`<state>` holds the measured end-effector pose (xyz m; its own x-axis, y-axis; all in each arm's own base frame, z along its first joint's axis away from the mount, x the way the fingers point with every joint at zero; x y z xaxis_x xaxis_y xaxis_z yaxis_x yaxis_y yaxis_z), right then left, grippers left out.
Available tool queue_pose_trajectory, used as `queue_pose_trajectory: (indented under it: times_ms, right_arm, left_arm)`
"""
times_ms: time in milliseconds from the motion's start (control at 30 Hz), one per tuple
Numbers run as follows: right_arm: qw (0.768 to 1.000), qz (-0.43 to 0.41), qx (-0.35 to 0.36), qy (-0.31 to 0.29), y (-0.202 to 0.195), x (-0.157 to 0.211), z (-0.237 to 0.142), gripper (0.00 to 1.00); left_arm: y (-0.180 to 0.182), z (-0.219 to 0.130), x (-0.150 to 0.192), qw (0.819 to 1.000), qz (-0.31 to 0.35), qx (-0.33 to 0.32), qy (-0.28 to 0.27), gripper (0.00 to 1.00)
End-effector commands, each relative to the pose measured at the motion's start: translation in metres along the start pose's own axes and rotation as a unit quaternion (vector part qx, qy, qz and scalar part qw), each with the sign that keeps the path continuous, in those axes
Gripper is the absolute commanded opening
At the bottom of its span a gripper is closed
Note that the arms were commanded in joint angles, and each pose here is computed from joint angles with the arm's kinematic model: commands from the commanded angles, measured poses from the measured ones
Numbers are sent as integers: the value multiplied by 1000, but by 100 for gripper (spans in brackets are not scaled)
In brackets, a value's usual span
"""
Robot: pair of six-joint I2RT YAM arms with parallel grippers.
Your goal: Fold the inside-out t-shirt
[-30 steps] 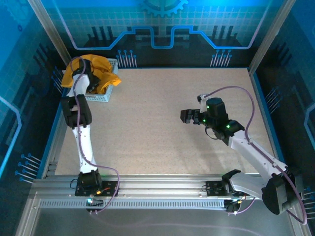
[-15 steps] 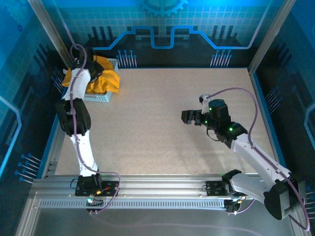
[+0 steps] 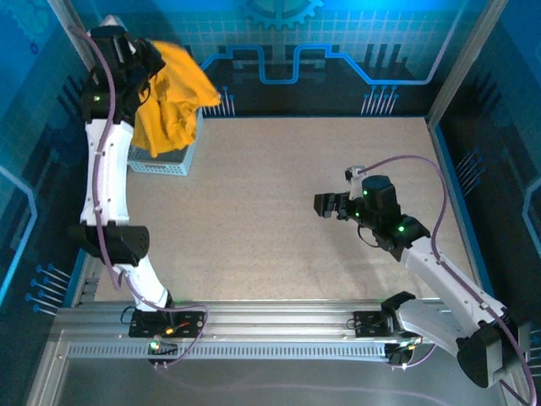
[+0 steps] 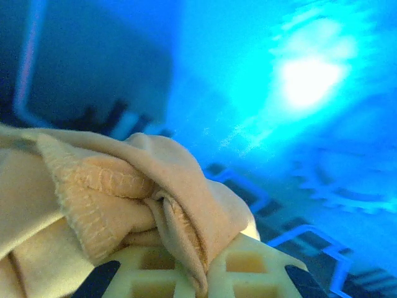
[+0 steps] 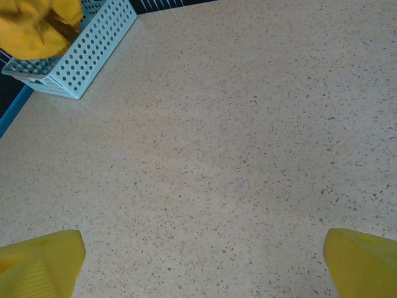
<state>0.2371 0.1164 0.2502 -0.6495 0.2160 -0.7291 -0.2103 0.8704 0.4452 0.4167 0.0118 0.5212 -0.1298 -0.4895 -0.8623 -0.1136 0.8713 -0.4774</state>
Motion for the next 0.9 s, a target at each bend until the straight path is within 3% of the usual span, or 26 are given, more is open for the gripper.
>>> queue_pose_trajectory:
  times_ms: [0,133,233,400,533,700,767,867]
  right_arm:
    - [1000,-1,4,3,-1,5,-5,100]
    - [1000,-5,8,0,1,0,-10,100]
    - [1000,-10,15,-4,2,-4,-14,100]
    - [1000,-14,15,-4,4,-7,-17,100]
    - [1000,-13,12,6,4,-5,-15,100]
    - [1000,-11,13,13,2,-1,-13,100]
    - [1000,-12,16,18,1,1,-12,100]
    - [999,-11,26,29,-1,1,-6,100]
  left_arm:
    - [-63,-76,-33,990,50,117,-66,0]
    - [-104,-110,-18,978,73,191,-51,0]
    - [-122,-117,14,971,80,226,-4,0]
    - [-150,-97,114,953,105,257,120,0]
    - [-146,-60,220,937,106,226,244,0]
    - [-111,-18,323,914,96,128,373,19]
    - [-95,-3,346,893,110,85,428,34]
    - [-68,8,355,878,124,27,462,47]
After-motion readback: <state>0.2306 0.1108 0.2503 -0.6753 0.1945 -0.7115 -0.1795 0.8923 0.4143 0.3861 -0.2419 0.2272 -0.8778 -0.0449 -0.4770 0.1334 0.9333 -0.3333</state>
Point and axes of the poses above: each hand's point on the last joint's axis, 136 mm out from that joint toward the fingers, its own z axis out along the fingers, its own y axis along the line the jaws close on, x = y × z, the point moved 8 cm from there along -z, back along the fingers, and after that the axes turned 7 degrees about z, right-handed, at the moved point
